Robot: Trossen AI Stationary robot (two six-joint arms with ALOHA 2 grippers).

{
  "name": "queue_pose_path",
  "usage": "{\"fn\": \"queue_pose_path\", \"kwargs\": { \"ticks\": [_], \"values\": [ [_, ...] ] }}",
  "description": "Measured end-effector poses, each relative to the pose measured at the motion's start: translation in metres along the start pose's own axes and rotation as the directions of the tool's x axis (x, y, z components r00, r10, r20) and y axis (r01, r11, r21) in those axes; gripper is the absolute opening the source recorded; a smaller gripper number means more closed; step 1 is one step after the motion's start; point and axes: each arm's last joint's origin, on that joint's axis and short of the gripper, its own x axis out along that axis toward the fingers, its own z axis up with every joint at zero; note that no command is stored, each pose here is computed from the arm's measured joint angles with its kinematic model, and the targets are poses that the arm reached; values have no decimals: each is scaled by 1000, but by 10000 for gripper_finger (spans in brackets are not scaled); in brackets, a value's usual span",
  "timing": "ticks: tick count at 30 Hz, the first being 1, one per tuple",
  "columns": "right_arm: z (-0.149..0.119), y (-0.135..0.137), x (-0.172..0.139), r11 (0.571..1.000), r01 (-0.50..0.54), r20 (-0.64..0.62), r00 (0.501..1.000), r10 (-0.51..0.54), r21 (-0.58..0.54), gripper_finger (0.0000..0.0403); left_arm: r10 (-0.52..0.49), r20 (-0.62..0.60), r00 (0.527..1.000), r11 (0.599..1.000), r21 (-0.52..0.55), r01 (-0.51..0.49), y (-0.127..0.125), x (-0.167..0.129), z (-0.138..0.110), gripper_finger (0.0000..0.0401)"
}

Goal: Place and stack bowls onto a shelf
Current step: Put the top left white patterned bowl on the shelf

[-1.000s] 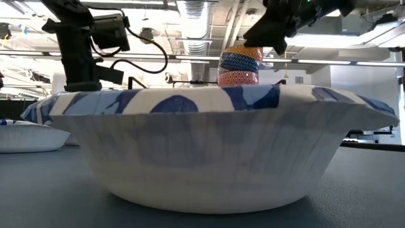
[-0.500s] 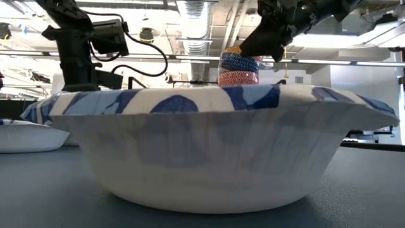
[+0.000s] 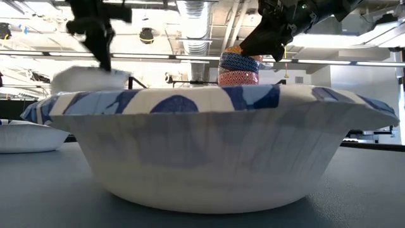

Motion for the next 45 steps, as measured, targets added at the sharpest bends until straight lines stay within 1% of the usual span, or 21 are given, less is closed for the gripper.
{"fn": "queue_pose_path", "kwargs": {
  "ticks": [3,5,7,8,10,12,14,15,18,24,25,28,31,33,37,39,42,44,45],
  "values": [
    [0,0,0,1000,0,0,1000,0,0,157,132,71,989,991,-10,-132,12,-25,11,0],
    [0,0,0,1000,0,0,1000,0,0,157,182,125,975,983,-3,-183,19,-37,19,0],
    [0,0,0,1000,-1,0,1000,1,-1,157,173,185,967,983,20,-180,25,-44,28,0],
    [0,0,0,1000,-1,0,1000,1,-2,157,146,218,965,986,47,-160,26,-45,33,0],
    [0,0,0,1000,-2,0,1000,2,-8,157,60,273,960,987,126,-98,28,-43,41,0],
    [0,0,0,1000,-2,0,1000,2,-22,157,-3,326,945,980,189,-62,29,-36,51,0],
    [0,0,0,999,-1,0,1000,1,-34,157,-17,348,937,975,214,-61,31,-28,60,0],
    [0,0,0,999,-1,0,1000,1,-35,157,-6,347,938,973,217,-74,33,-23,64,0],
    [0,0,0,999,-1,-1,1000,1,-37,157,29,312,950,964,243,-109,41,-4,72,0],
    [-1,0,0,999,1,-8,1000,-1,-48,157,-4,198,980,956,289,-55,56,39,79,0],
    [-1,0,0,998,1,-8,1000,-1,-55,157,0,188,982,958,283,-54,58,45,80,0],
    [-1,-1,0,998,4,-8,1000,-5,-62,157,20,190,982,977,206,-60,63,58,86,0],
    [-1,-4,0,998,16,-14,1000,-17,-57,157,23,201,979,987,149,-53,66,66,89,3],
    [-1,-7,1,998,27,-23,999,-29,-53,157,9,212,977,991,125,-36,68,67,90,13],
    [-3,-15,5,998,53,-37,998,-55,-40,157,-8,218,976,995,96,-13,69,66,89,50],
    [-3,-19,11,998,67,-33,997,-67,-11,157,-8,223,975,996,86,-11,69,64,89,75],
    [-8,-25,21,996,86,-60,995,-84,31,157,-10,219,976,997,75,-6,69,59,89,113],
    [-12,-26,29,996,84,-83,993,-81,38,157,7,203,979,999,52,-17,69,54,90,135],
    [-15,-26,33,996,80,-100,992,-77,32,157,28,193,981,999,24,-33,69,51,91,144]
  ]
}}
